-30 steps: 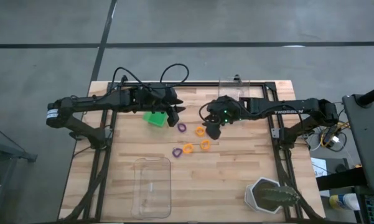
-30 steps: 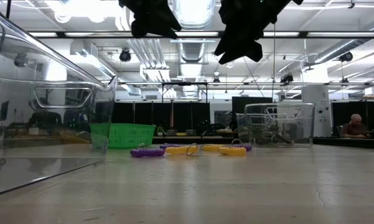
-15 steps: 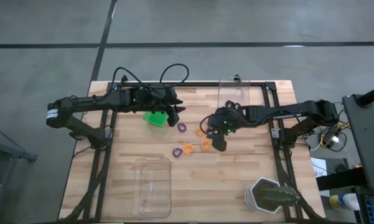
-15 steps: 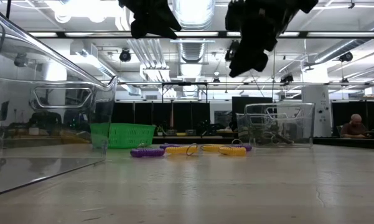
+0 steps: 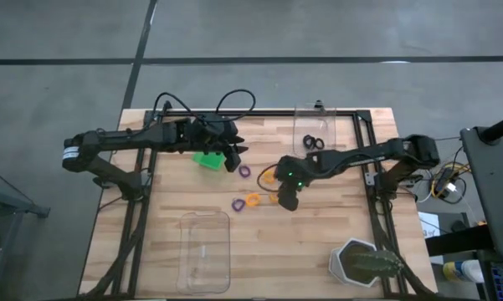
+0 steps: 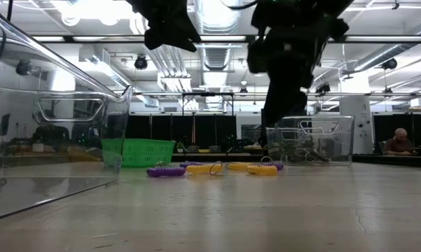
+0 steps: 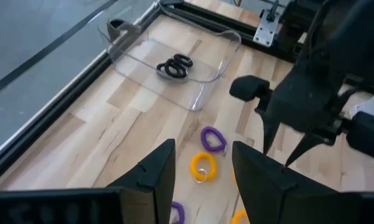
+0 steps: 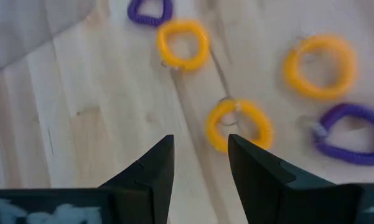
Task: Sort spring keychains
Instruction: Put the bottom right yellow spring keychain into the bottom transparent bin
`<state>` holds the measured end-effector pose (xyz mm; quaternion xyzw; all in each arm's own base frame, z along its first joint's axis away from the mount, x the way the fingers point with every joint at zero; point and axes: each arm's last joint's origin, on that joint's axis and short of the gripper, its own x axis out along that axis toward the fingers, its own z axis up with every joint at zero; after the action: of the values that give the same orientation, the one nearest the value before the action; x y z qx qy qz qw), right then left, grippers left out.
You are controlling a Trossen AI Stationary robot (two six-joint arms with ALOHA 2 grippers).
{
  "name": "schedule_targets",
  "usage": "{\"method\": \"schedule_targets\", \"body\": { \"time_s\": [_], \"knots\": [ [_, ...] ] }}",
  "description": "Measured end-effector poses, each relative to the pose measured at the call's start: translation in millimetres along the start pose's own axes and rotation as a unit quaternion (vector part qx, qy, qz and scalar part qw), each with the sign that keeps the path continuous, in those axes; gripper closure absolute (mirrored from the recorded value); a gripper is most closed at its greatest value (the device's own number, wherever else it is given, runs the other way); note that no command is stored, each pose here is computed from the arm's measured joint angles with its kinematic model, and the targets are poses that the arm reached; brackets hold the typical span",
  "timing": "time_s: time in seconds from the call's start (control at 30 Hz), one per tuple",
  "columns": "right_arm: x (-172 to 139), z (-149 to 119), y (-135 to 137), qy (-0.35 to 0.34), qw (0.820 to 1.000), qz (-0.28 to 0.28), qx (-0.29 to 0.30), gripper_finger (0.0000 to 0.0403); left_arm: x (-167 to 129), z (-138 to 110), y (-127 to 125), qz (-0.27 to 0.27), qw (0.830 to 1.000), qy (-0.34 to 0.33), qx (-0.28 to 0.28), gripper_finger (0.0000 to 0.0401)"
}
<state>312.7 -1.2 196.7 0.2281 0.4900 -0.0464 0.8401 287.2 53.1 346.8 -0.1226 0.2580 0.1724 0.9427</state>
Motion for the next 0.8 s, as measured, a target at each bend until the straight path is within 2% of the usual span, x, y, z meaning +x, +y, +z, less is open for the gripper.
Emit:
{"method": "schedule_targets", "body": {
  "time_s": [0.37, 0.57, 0.8],
  "knots": [
    [41.5, 15.1, 2.1, 0.049, 0.998, -0.016, -0.037, 0.0270, -0.4, -1.7, 0.5, 0.002, 1.000, 0.009, 0.000, 0.0250],
    [58.8, 12.8, -2.2, 0.112, 0.992, -0.041, -0.039, 0.0271, -0.4, -1.7, 0.5, 0.002, 1.000, 0.009, 0.000, 0.0250],
    [69.2, 7.7, -6.2, 0.131, 0.989, -0.048, -0.043, 0.0266, -0.4, -1.7, 0.5, 0.002, 1.000, 0.009, 0.000, 0.0250]
  ]
}}
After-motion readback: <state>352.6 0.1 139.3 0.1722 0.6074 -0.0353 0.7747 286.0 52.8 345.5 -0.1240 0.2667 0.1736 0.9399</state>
